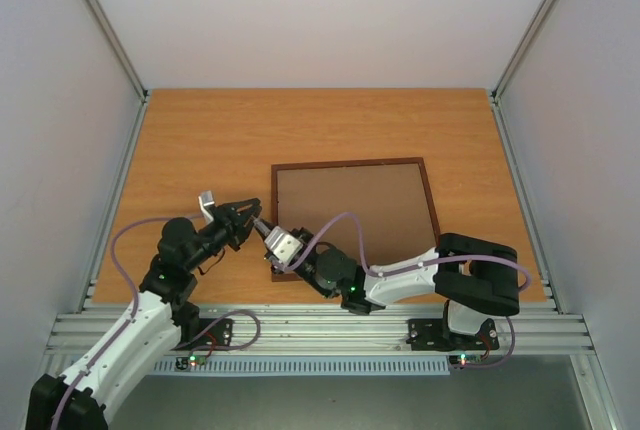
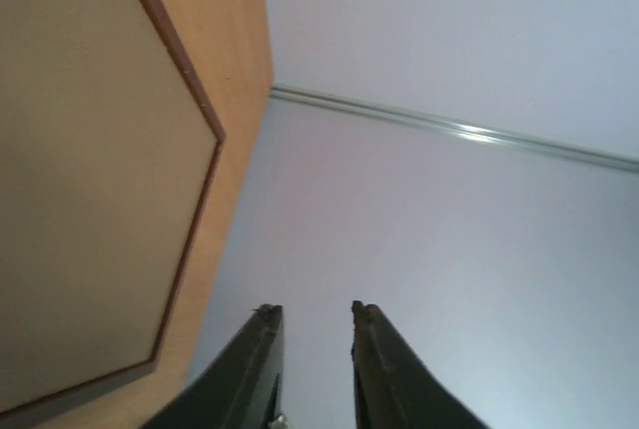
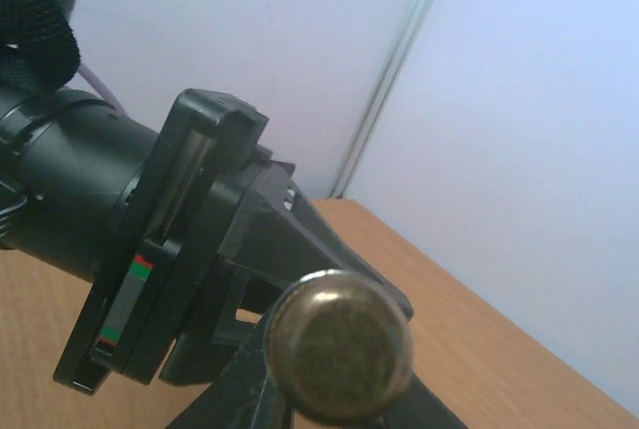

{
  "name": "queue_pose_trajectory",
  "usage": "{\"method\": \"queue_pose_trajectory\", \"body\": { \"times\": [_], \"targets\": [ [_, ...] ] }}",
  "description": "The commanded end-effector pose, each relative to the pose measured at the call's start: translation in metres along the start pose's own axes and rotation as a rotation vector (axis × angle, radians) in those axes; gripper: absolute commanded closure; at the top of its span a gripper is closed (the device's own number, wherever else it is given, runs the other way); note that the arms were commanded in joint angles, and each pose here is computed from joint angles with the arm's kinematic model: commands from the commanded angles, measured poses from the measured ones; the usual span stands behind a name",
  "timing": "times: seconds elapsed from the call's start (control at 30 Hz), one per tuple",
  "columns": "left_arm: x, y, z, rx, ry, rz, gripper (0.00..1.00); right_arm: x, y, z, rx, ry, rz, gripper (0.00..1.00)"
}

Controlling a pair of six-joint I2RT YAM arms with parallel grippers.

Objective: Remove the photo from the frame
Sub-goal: Adjust the screwdriver.

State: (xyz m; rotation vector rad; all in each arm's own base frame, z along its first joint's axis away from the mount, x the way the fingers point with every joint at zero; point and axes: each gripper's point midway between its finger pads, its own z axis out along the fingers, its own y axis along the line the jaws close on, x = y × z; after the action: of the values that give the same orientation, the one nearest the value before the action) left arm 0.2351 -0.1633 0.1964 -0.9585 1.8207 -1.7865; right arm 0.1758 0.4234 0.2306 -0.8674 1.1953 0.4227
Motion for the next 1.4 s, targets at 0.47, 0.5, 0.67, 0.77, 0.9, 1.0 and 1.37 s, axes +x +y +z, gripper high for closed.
{"method": "queue_pose_trajectory", "body": {
  "times": [0.47, 0.5, 0.67, 0.77, 0.9, 1.0, 1.37],
  "targets": [
    [-0.018, -0.008, 0.008, -0.058, -0.100, 0.084, 0.99, -0.017, -0.037, -0.028, 0.201, 0.013, 0.056, 0.73],
    [-0.022, -0.003, 0.007, -0.109, -0.123, 0.103, 1.00, -0.014, -0.036, -0.029, 0.187, 0.044, 0.042, 0.72],
    [-0.049, 0.022, -0.014, -0.390, -0.264, 0.288, 1.00, 0.004, -0.028, -0.038, 0.080, 0.215, 0.001, 0.54],
    [-0.054, 0.028, -0.017, -0.448, -0.282, 0.335, 1.00, 0.012, -0.022, -0.041, 0.009, 0.321, -0.012, 0.51],
    [-0.055, 0.032, -0.013, -0.500, -0.269, 0.362, 0.99, 0.022, -0.013, -0.042, -0.096, 0.458, -0.003, 0.53],
    [-0.053, 0.030, -0.010, -0.516, -0.262, 0.399, 0.99, 0.023, -0.013, -0.035, -0.139, 0.534, 0.036, 0.54],
    [-0.048, 0.032, -0.002, -0.573, -0.290, 0.443, 1.00, 0.045, 0.016, -0.019, -0.278, 0.668, 0.048, 0.57]
  ]
}}
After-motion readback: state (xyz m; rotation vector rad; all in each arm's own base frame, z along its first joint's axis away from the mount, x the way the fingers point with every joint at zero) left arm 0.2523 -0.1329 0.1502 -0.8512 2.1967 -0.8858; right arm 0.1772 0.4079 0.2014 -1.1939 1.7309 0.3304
